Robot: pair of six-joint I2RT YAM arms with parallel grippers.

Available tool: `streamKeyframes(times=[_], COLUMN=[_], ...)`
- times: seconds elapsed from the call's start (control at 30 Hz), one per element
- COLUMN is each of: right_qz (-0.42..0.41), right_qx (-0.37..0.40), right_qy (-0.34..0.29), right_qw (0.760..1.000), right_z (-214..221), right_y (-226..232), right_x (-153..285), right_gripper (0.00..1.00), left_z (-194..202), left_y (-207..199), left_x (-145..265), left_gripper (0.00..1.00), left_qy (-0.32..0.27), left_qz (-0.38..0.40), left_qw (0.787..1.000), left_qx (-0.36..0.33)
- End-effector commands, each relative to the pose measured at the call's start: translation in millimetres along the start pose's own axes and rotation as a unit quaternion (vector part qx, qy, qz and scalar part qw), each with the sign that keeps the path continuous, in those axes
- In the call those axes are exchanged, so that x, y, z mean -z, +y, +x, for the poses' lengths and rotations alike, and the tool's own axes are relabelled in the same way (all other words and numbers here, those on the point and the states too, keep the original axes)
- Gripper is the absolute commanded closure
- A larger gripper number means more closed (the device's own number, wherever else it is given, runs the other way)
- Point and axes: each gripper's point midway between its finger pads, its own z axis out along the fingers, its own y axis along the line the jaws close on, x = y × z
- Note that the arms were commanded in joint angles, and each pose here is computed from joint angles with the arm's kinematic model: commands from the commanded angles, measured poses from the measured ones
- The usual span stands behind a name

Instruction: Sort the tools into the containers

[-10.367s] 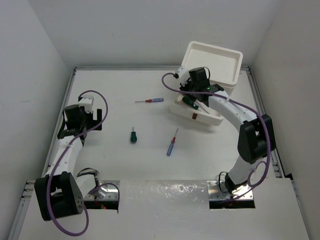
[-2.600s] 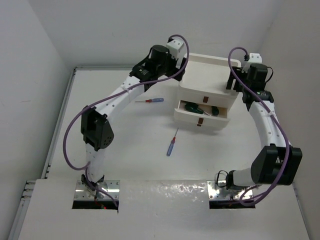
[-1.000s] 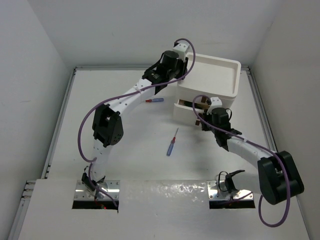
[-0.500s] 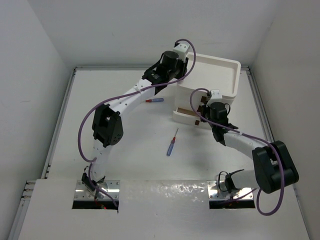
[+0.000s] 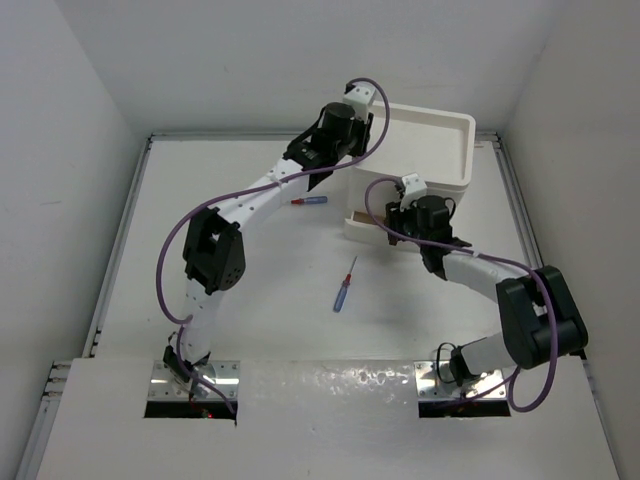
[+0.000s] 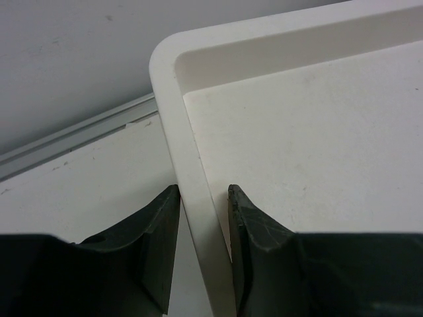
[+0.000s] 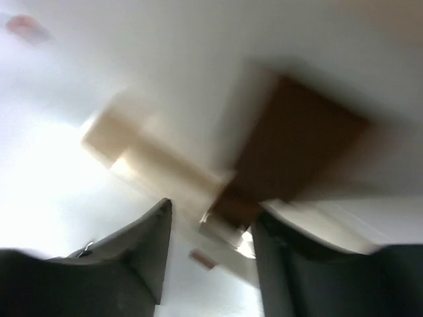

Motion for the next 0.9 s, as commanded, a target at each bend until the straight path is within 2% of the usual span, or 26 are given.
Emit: streamKeyframes(times=[0.0, 0.1, 0.2, 0.37, 0.47, 0.63, 0.7, 0.87], right_qz=[-0.101, -0.136, -0.161, -0.205, -0.213, -0.197, -0.192, -0.199], right_qx=[0.042, 0.052, 0.083, 0.103, 0.095, 0.094, 0.105, 0.123], right_qy=[0.027, 0.032, 0.034, 0.101, 0.137, 0.124, 0.109, 0.131], right_qw=[0.994, 0.989, 0.983, 0.968, 0.963, 0.968, 0.97, 0.963], right_z=[20, 23, 18, 49, 64, 69, 61, 71], right_y=[31, 42, 48, 57, 59, 57, 54, 52], right_x=[5, 2, -4, -11, -6, 18, 29, 41], right_gripper=[0.47, 0.29, 0.27, 0.26, 0.36, 0.57, 0.62, 0.65], left_z=[73, 73, 73, 72, 69, 69, 68, 72], left_y=[7, 9, 10, 10, 10, 18, 21, 22], left_x=[9, 8, 8, 8, 7, 5, 5, 2], left_gripper=[1.0, 1.0, 1.0, 1.0, 1.0, 1.0, 1.0, 1.0], left_qy=[0.121, 0.121, 0.12, 0.119, 0.114, 0.113, 0.11, 0.113], left_qz=[0.009, 0.005, 0.004, 0.002, -0.001, -0.029, -0.046, -0.055], left_qw=[0.991, 0.991, 0.991, 0.992, 0.992, 0.993, 0.993, 0.992], left_qx=[-0.049, -0.049, -0.051, -0.052, -0.046, -0.034, -0.015, -0.006])
